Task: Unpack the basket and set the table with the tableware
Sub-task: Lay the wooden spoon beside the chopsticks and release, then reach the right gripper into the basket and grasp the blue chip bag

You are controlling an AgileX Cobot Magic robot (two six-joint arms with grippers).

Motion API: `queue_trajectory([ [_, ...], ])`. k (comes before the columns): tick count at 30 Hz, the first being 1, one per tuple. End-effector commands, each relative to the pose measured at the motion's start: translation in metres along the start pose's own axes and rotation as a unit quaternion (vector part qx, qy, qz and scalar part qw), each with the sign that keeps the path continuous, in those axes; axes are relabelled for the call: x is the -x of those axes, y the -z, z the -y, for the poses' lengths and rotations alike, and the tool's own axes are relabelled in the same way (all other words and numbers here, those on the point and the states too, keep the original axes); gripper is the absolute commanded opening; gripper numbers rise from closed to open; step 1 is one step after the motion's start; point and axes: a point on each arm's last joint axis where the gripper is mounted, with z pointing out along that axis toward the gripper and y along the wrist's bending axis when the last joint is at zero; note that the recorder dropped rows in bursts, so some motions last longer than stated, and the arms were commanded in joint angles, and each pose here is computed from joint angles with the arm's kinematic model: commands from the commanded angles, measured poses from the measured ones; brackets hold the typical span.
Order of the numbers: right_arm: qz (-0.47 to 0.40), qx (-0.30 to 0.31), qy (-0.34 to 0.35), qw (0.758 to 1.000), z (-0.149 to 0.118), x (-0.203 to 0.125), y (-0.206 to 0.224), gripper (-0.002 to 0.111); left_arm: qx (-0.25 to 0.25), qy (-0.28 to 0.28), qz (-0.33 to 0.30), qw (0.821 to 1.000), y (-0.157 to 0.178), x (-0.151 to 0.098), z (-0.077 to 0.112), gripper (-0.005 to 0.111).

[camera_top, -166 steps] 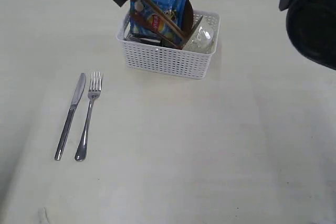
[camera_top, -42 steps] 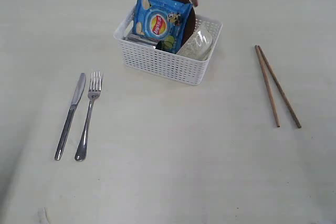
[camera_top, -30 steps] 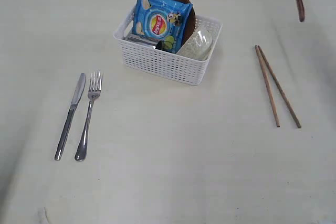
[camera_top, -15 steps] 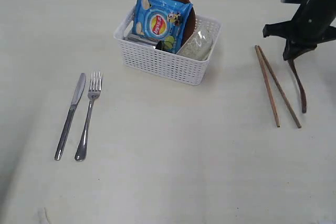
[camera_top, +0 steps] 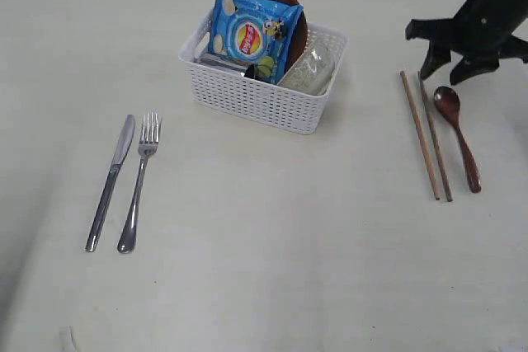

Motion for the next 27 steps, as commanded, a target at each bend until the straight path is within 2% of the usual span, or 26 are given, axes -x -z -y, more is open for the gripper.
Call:
queue_trajectory([
  [1,0.062,0.074,0.013,0.995,-0.022,0.012,0.058,0.046,-0.001,0.003,0.004,1.000,0.000,0.000,0.000,0.000],
  [7,0.087,0.133,0.076,0.984,-0.072,0.011,0.113,0.037,-0.001,0.003,0.004,1.000,0.000,0.000,0.000,0.000],
  [12,0.101,0.148,0.154,0.972,-0.127,0.003,0.132,0.040,-0.001,0.003,0.004,1.000,0.000,0.000,0.000,0.000],
  [15,0.117,0.142,0.206,0.961,-0.161,-0.003,0.132,0.043,-0.001,0.003,0.004,1.000,0.000,0.000,0.000,0.000],
  [21,0.104,0.162,0.258,0.947,-0.212,-0.011,0.116,0.043,-0.001,0.003,0.004,1.000,0.000,0.000,0.000,0.000],
  [27,0.067,0.168,0.244,0.953,-0.242,-0.011,0.076,0.043,-0.001,0.003,0.004,1.000,0.000,0.000,0.000,0.000],
])
